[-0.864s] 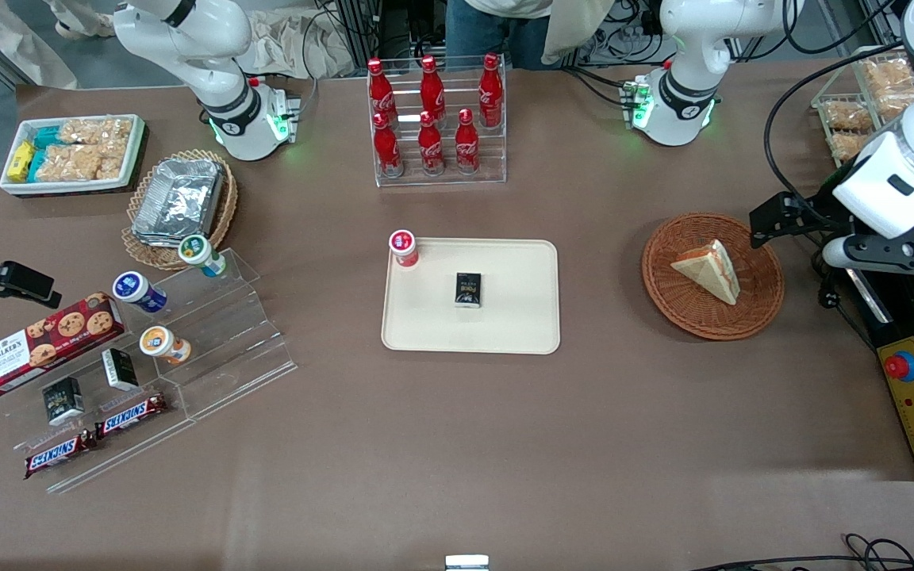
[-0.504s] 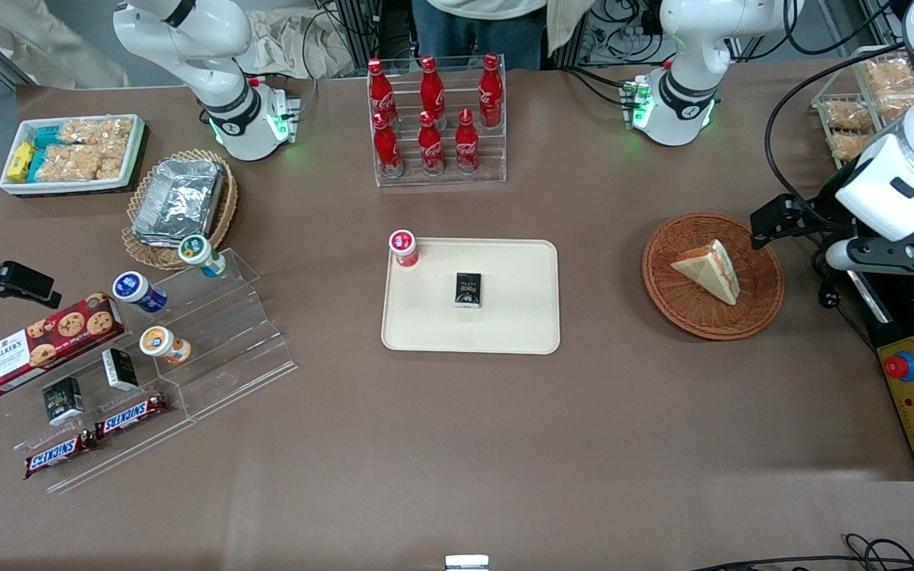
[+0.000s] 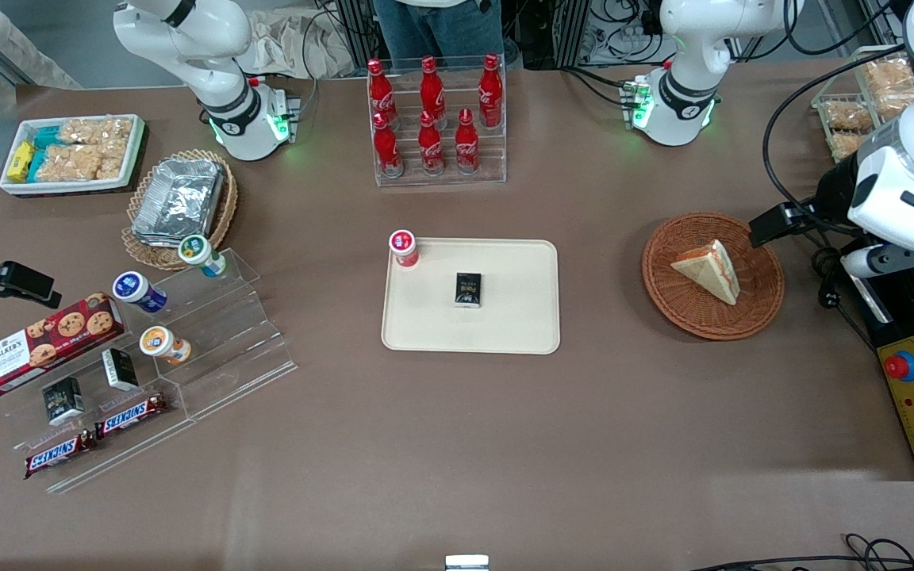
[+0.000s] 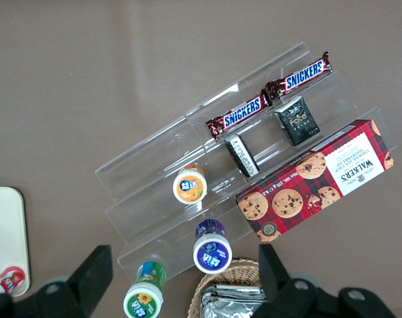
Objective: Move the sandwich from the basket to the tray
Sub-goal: 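Move the left gripper over the wicker basket toward the sandwich, then lower the left gripper and close it on the wrapped sandwich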
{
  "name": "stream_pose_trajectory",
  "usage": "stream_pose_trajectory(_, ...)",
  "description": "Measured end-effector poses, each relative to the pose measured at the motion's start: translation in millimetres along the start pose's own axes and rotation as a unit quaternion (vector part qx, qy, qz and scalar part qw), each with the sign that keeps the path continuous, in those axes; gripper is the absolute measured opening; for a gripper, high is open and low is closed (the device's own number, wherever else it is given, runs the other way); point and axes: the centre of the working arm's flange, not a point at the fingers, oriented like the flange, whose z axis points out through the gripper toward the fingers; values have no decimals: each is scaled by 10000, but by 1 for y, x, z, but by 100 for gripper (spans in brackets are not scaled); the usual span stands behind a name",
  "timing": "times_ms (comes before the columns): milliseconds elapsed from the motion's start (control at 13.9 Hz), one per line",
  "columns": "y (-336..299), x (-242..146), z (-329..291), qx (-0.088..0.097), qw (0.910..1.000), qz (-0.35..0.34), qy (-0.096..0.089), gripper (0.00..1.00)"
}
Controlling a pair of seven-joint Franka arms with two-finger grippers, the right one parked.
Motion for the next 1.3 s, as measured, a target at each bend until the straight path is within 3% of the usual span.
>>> stream_pose_trajectory(216, -9, -20, 13, 161, 9974, -687, -116, 100)
stream_pose_trajectory(432, -24, -58, 45, 143, 9868, -1576, 352, 100)
stream_pose_trajectory(576, -24, -84, 75, 262, 9794, -1932, 522, 100)
stream_pose_trajectory(792, -27, -93, 96, 362, 9771, -2033, 509, 100)
stream_pose_trajectory(1296, -33, -80, 135, 399, 9761, -2087, 444, 100)
